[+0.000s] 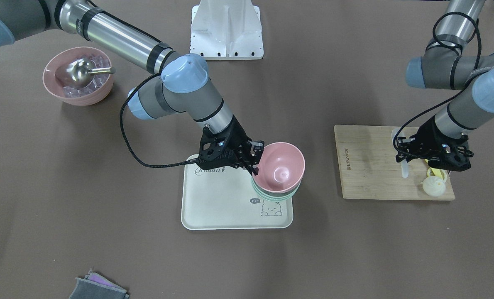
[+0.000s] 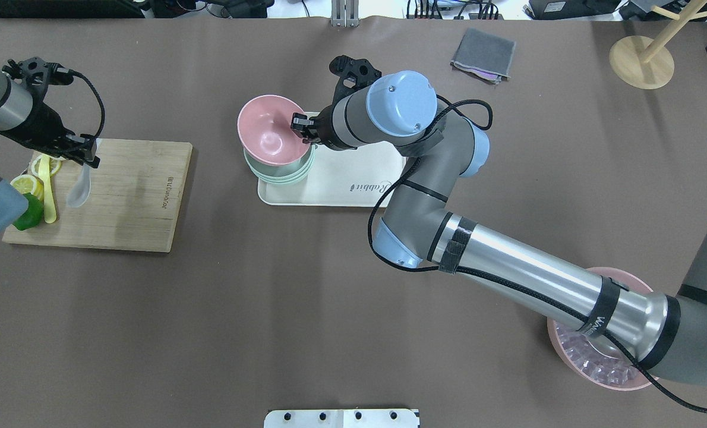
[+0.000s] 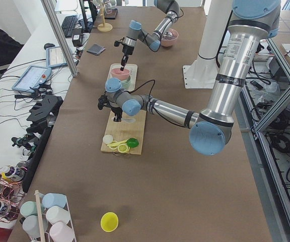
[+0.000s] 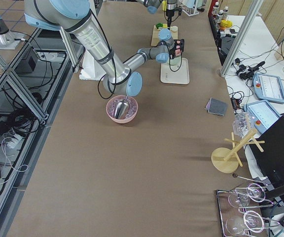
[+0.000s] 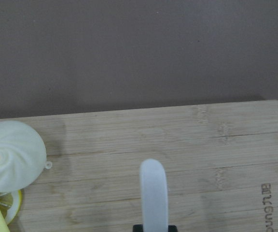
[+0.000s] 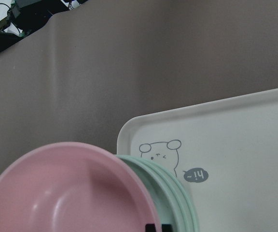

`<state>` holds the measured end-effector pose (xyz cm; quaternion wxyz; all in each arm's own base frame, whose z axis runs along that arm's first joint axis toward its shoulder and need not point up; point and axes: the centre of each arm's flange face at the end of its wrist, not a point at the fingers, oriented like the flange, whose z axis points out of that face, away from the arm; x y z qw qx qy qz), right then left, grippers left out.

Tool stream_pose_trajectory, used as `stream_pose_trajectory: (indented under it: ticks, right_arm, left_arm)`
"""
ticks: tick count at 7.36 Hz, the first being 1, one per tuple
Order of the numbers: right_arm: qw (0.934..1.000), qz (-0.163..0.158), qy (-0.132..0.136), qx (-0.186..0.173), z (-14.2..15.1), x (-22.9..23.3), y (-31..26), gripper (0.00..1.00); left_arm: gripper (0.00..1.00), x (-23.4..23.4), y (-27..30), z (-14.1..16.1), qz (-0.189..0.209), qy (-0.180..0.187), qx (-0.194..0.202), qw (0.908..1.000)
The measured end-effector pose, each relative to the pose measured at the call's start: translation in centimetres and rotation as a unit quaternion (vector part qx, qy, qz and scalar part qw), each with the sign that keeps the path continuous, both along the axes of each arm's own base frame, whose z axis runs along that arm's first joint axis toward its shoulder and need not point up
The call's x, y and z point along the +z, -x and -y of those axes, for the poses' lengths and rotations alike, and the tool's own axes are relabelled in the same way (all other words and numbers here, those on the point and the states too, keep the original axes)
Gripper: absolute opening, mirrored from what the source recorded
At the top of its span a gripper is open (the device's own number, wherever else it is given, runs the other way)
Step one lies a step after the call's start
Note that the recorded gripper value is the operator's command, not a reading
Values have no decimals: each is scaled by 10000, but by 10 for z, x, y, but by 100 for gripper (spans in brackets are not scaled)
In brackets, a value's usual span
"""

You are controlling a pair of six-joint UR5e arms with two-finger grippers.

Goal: Stack pink bowl on green and place spoon
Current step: 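Lower the pink bowl onto the green bowl stack with the right gripper, then open the right gripper and withdraw while the left gripper lifts the spoon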

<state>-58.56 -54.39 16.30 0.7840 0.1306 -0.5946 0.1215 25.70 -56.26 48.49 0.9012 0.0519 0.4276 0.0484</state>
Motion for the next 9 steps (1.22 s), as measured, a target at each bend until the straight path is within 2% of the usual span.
stream_pose_trajectory:
  ticks: [1, 2, 3, 9]
  right_arm:
    - [10000, -1, -2, 6, 0, 0, 0, 0]
    - [10000, -1, -3, 9, 0, 0, 0, 20]
    - [10000, 0, -3, 12, 0, 0, 0, 99]
    - [9994, 35, 28, 331, -15, -3, 15, 100]
  left_arm:
    - [0, 0, 0, 0, 0, 1, 0, 10000]
    - [0, 0, 0, 0, 1, 2, 0, 10000]
    - [0, 0, 0, 0, 1, 2, 0, 10000]
    - [0, -9, -1, 3, -36, -37, -9, 10000]
